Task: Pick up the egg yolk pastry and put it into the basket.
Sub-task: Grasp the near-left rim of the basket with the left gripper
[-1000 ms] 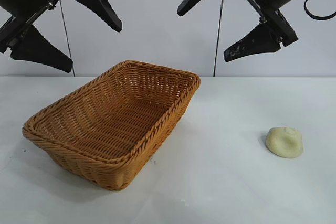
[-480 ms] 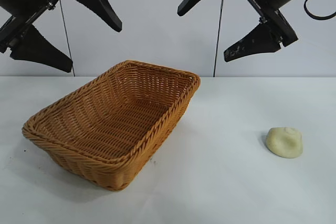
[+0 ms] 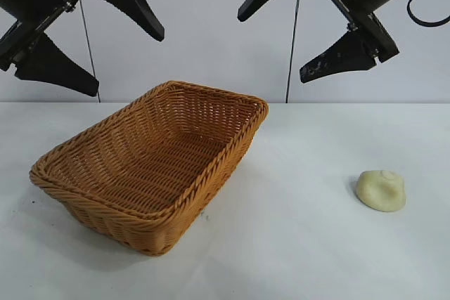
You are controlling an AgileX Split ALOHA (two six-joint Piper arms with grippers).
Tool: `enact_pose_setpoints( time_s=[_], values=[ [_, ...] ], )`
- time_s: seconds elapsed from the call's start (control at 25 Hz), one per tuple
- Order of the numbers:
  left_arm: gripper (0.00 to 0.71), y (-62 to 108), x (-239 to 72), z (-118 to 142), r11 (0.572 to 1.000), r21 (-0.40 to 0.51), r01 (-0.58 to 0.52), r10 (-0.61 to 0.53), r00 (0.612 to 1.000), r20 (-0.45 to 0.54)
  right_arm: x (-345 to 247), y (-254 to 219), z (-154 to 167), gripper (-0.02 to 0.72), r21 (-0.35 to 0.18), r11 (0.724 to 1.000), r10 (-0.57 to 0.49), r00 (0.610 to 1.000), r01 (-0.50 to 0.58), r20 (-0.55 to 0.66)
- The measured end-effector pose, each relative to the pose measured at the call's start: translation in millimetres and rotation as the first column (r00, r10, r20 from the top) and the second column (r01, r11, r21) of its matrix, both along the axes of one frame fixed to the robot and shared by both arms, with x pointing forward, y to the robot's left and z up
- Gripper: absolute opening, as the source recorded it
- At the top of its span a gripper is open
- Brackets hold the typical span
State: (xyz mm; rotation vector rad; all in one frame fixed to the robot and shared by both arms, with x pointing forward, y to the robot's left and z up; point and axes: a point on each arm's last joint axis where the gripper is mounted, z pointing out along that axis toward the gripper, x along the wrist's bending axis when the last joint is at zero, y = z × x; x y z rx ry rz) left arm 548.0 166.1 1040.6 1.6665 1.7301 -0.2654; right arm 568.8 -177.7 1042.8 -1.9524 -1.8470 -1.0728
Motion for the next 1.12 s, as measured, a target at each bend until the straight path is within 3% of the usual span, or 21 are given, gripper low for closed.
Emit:
enact_pose_setpoints(
  time_s=[0.32, 0.52, 0.72, 0.92, 1.12],
  values=[
    [0.689, 1.9, -1, -1, 1.000, 0.017, -0.005, 0.005, 1.000, -0.014, 0, 0, 0, 0.694, 0.000, 1.000, 0.000, 1.000, 0.000, 0.000],
    [0.689, 12.1, -15, 9, 0.993, 0.116, 0.005, 0.000, 0.999, -0.042, 0, 0, 0, 0.694, 0.000, 1.000, 0.000, 1.000, 0.000, 0.000],
    [0.689, 22.3, -35, 30, 0.982, 0.159, -0.100, 0.112, 0.992, -0.066, 0, 0, 0, 0.694, 0.000, 1.000, 0.000, 1.000, 0.000, 0.000],
    [0.689, 5.5, -64, 26, 0.961, 0.218, -0.170, 0.200, 0.972, -0.121, 0, 0, 0, 0.694, 0.000, 1.000, 0.002, 1.000, -0.002, -0.002],
    [0.689, -5.5, -73, 20, 0.891, 0.273, -0.363, 0.407, 0.904, -0.127, 0, 0, 0, 0.694, 0.001, 1.000, 0.003, 1.000, -0.003, -0.003]
  ],
)
